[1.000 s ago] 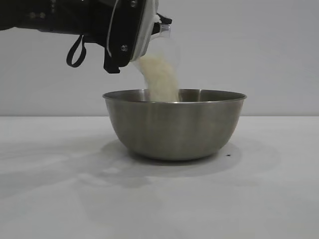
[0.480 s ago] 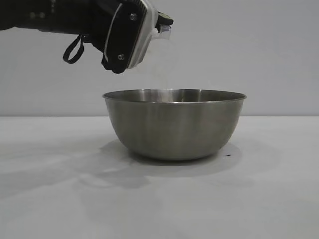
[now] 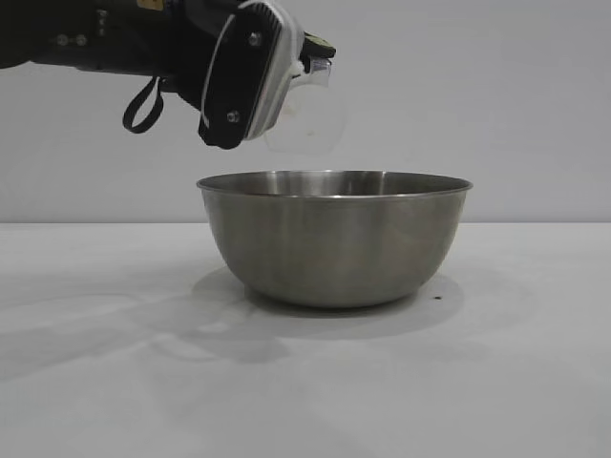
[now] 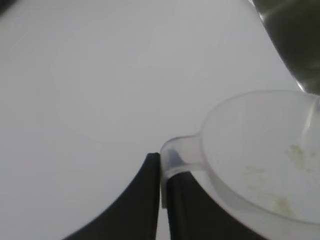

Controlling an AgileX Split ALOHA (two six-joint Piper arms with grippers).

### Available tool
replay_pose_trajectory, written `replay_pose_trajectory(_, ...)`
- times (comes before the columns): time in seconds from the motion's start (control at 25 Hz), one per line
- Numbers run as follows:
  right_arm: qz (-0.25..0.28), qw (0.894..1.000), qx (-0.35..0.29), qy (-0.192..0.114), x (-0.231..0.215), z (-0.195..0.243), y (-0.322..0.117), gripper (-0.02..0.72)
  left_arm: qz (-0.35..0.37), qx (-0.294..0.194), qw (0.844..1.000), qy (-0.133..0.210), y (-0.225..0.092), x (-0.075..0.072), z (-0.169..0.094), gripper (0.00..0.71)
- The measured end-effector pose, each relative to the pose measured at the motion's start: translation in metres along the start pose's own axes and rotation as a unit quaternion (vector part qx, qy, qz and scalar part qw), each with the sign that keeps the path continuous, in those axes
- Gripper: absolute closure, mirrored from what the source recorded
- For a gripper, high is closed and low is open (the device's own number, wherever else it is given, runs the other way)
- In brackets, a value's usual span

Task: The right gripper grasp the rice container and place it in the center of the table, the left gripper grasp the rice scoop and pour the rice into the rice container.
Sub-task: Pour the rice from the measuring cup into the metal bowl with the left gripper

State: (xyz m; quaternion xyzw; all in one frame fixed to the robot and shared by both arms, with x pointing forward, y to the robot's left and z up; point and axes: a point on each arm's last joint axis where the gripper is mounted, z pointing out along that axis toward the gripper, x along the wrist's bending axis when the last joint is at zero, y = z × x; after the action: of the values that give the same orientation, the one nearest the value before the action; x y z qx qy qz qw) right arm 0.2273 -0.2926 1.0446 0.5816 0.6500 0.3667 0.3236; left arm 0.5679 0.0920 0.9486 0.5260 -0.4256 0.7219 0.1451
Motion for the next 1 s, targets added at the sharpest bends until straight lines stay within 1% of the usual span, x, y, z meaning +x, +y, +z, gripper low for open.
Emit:
replay_pose_trajectory(0.12,0.000,1.000,0.000,0.000,0.000,0.000,0.000,0.324,-0.069,0.000,0.998,0.000,0.000,0.000,0.000,0.710)
replay_pose_trajectory(0.28,0.000,1.000,0.000,0.000,0.000,0.000,0.000,0.324,-0.156,0.005,0.988,-0.001,-0.001,0.000,0.000,0.710)
replay_pose_trajectory(0.4,0.000,1.000,0.000,0.000,0.000,0.000,0.000,0.324,-0.222,0.011,0.975,0.000,-0.002,-0.001,0.000,0.710)
replay_pose_trajectory(0.56,0.000,1.000,0.000,0.000,0.000,0.000,0.000,0.324,-0.301,0.034,0.953,0.001,-0.006,-0.002,0.000,0.710)
replay_pose_trajectory(0.68,0.000,1.000,0.000,0.000,0.000,0.000,0.000,0.324,-0.357,0.055,0.932,0.005,-0.010,-0.003,-0.001,0.710)
replay_pose_trajectory(0.76,0.000,1.000,0.000,0.000,0.000,0.000,0.000,0.324,-0.400,0.075,0.913,0.010,-0.013,-0.004,-0.001,0.710)
replay_pose_trajectory(0.88,0.000,1.000,0.000,0.000,0.000,0.000,0.000,0.324,-0.470,0.108,0.876,0.024,-0.020,-0.004,-0.003,0.710)
replay_pose_trajectory(0.92,0.000,1.000,0.000,0.000,0.000,0.000,0.000,0.324,-0.492,0.120,0.862,0.032,-0.023,-0.003,-0.003,0.710)
replay_pose_trajectory(1.0,0.000,1.000,0.000,0.000,0.000,0.000,0.000,0.324,-0.525,0.137,0.838,0.048,-0.029,0.002,-0.005,0.710)
